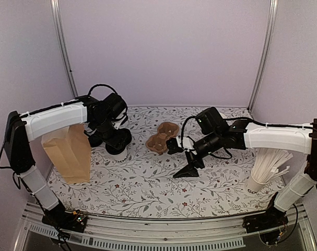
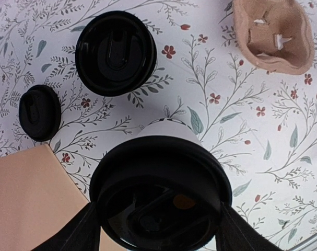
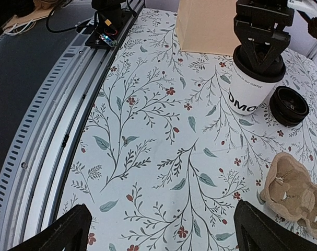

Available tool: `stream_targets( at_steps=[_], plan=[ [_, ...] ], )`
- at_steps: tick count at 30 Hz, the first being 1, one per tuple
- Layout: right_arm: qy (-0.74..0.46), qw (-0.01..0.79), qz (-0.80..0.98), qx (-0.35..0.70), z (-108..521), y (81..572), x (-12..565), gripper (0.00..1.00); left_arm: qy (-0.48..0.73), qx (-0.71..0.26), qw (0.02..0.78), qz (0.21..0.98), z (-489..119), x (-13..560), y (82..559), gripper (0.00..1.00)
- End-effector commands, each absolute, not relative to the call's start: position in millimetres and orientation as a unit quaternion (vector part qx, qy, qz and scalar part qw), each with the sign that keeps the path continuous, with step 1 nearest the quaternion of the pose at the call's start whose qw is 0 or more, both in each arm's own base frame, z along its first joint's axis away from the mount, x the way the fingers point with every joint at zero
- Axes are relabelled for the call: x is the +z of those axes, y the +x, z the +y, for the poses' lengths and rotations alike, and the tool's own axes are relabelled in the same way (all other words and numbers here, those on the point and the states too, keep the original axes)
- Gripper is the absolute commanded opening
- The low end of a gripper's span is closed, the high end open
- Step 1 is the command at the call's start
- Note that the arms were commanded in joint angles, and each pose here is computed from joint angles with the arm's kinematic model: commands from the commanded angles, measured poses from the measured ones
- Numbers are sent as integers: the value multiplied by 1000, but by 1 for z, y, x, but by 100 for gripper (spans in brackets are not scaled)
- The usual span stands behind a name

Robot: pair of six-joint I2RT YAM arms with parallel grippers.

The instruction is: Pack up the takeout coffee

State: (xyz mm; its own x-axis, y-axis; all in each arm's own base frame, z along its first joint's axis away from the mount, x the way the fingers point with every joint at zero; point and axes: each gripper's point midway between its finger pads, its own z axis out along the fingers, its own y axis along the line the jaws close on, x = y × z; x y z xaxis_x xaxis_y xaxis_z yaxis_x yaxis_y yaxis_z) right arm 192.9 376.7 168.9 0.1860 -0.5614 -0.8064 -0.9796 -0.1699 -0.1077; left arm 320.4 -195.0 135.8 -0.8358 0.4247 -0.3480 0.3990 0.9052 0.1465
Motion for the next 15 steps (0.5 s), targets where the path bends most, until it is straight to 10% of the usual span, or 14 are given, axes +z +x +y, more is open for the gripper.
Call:
stream_targets(
  at_steps=[1,15],
  plan=[
    [-699,328,553,313,373,192,169,99,218,42,184,957,-189,140,331,69],
    [-702,314,555,317,373,190,164,99,228,37,176,957,-195,130,338,78]
  ],
)
